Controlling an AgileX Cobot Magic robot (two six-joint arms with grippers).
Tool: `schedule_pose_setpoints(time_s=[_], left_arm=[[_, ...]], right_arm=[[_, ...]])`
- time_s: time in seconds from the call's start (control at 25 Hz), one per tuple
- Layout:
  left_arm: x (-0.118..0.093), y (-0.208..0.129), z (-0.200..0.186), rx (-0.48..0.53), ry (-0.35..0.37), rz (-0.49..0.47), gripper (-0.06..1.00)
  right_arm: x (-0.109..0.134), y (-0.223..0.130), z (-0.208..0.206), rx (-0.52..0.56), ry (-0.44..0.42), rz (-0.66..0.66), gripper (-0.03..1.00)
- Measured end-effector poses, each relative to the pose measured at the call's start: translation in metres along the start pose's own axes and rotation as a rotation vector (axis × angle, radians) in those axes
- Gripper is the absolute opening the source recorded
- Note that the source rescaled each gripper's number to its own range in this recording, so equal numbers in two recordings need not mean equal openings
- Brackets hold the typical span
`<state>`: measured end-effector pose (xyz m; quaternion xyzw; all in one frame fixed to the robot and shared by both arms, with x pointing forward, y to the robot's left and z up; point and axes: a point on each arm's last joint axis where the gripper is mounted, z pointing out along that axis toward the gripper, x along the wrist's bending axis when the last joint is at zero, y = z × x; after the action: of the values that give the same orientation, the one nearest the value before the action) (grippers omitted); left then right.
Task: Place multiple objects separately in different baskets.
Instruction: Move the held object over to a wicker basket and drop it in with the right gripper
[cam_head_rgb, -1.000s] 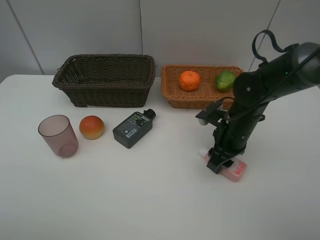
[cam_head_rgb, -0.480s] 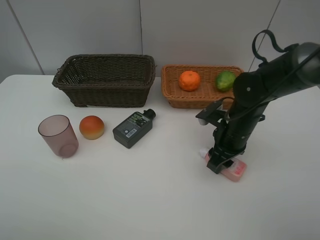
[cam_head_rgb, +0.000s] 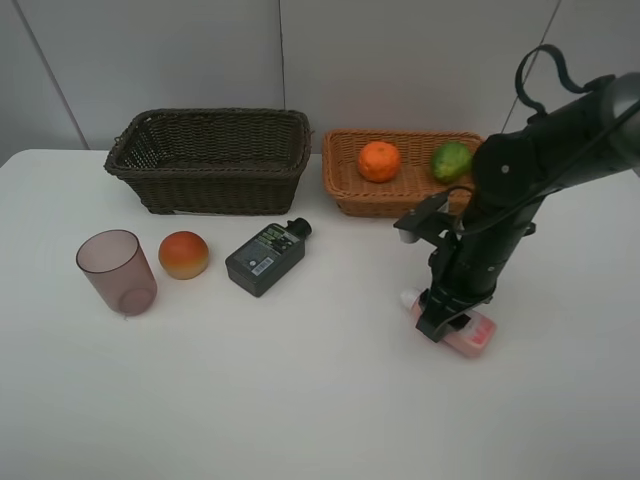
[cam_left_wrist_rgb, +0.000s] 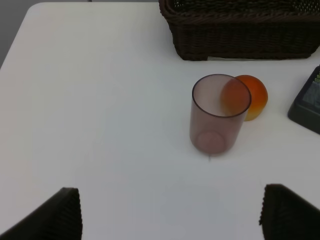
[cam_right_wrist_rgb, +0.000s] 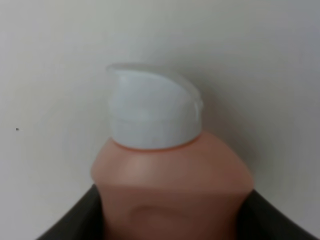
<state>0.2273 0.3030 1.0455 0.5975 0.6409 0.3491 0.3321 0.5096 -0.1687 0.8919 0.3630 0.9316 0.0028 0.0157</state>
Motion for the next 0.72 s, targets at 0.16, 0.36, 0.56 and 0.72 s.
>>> schedule_pose_setpoints(time_s=[0.16,0.36,0.56,0.72], left_arm=[[0.0,0.0,0.0,0.0,0.0,0.0,0.93],[0.0,0.0,0.0,0.0,0.0,0.0,0.93],[0.0,0.0,0.0,0.0,0.0,0.0,0.93],[0.0,0.0,0.0,0.0,0.0,0.0,0.93]], right_arm=[[0.001,-0.002,-0.004,0.009,0.003,0.0,0.01],[0.0,0.0,-0.006,0.014,0.005,0.001,0.01],[-0.008,0.018,-0.027,-0.006,-0.005,0.003,0.01],[-0.017,0.039,-0.052,-0.059,-0.027,0.006,0.01]])
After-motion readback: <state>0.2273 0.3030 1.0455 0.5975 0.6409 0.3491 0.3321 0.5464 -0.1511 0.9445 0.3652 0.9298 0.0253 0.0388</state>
